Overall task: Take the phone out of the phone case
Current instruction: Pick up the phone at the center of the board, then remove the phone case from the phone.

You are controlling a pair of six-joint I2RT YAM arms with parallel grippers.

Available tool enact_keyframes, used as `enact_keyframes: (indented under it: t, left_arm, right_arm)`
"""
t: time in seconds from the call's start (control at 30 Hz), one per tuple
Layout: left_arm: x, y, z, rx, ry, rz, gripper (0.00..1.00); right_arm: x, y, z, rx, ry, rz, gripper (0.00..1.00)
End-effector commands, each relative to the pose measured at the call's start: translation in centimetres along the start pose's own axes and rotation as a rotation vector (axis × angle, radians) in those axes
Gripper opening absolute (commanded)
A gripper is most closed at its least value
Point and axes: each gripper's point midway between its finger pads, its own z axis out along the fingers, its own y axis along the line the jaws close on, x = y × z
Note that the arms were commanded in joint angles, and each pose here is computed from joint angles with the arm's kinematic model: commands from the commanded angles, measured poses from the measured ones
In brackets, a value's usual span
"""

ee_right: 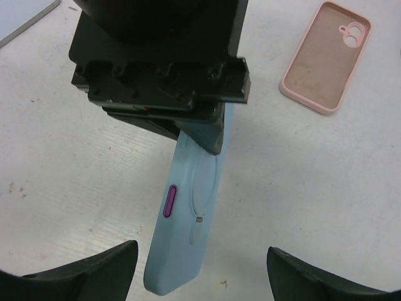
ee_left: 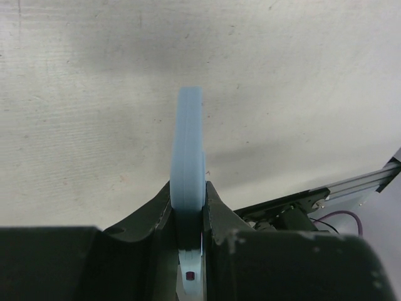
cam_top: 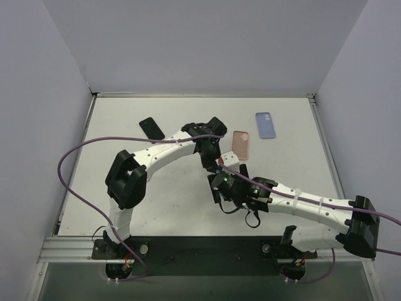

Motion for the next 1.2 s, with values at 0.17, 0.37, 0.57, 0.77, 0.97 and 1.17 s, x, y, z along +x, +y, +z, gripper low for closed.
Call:
enact_keyframes:
  t: [0.17, 0.37, 0.57, 0.77, 0.97, 1.17]
  left_arm:
    - [-0.1, 0.3, -1.9, -0.080, -0.016, -0.068, 0.00]
    - [-0.2, 0.1, -2.5, -0.084, -0.024, -0.054, 0.00]
    - [-0.3, 0.4, -2.9, -0.092, -0.032, -0.052, 0.00]
    - [-0.1, -0.6, -3.2, -0.045, -0.005, -0.041, 0.02]
    - [-0.5, -1.1, -3.7, 0.038, -0.010, -0.052, 0.64]
    - [-1.5, -1.3, -5.0, 0.136, -0.050, -0.077, 0.94]
  right_arm:
    - [-2.0, 1.6, 1.6, 0.144, -0.058, -0.044, 0.68]
    - [-1.5, 2.1, 2.3, 0.176, -0.030, -0.027, 0.47]
    - [-1.6, 1.9, 2.2, 0.201, -0.030, -0.020, 0.06]
    - [-1.8, 0.8, 1.8, 0.257, -0.036, -0.031, 0.00]
    - [-1.6, 0.0, 1.6, 0.261, -0.040, -0.005, 0.00]
    - [-1.2, -0.9, 1.4, 0.254, -0.042, 0.027, 0.00]
